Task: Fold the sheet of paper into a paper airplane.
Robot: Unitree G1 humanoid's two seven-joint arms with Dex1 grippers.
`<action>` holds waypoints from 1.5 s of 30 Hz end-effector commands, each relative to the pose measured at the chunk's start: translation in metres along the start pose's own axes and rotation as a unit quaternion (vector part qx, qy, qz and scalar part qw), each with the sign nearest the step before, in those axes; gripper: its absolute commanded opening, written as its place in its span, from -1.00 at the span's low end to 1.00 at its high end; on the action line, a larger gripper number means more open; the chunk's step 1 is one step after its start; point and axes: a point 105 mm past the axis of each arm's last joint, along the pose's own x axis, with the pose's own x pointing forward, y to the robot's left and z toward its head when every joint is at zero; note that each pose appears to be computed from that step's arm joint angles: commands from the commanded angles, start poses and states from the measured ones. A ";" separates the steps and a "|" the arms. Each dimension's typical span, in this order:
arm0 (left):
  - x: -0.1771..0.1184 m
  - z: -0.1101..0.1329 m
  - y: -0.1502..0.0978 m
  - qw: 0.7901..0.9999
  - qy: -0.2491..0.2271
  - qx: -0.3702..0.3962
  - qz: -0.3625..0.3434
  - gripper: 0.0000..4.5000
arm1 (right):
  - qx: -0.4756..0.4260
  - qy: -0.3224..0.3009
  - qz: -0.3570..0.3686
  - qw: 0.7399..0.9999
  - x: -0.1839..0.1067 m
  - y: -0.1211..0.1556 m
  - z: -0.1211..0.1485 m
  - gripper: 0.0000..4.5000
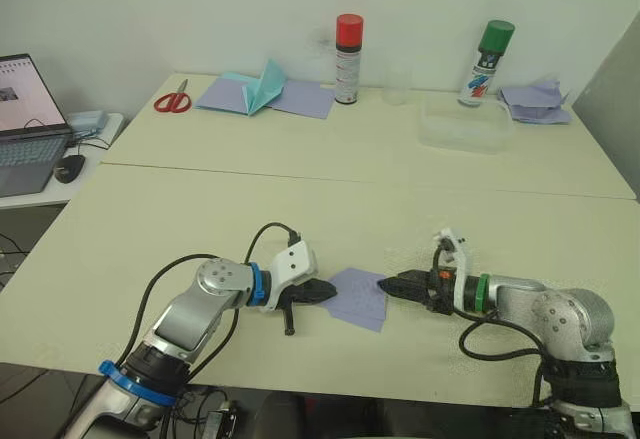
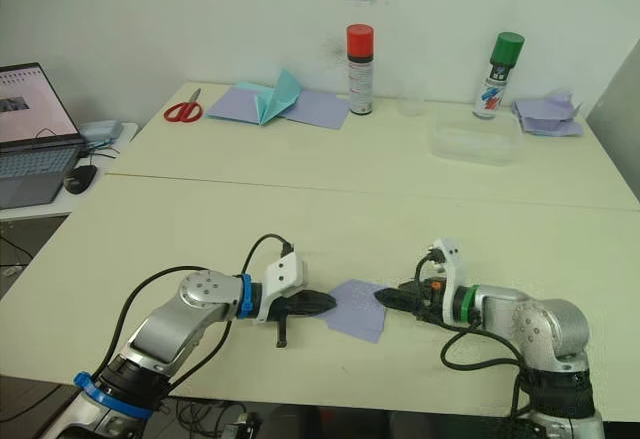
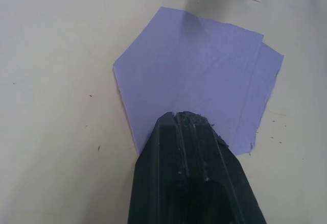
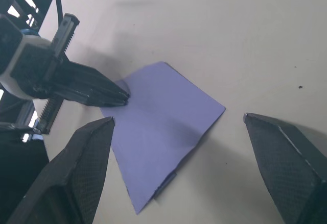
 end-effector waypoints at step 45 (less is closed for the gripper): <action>0.006 -0.035 -0.018 0.997 0.044 -0.058 -0.013 -1.00 | 0.131 0.029 0.087 0.987 0.067 0.032 -0.001 0.80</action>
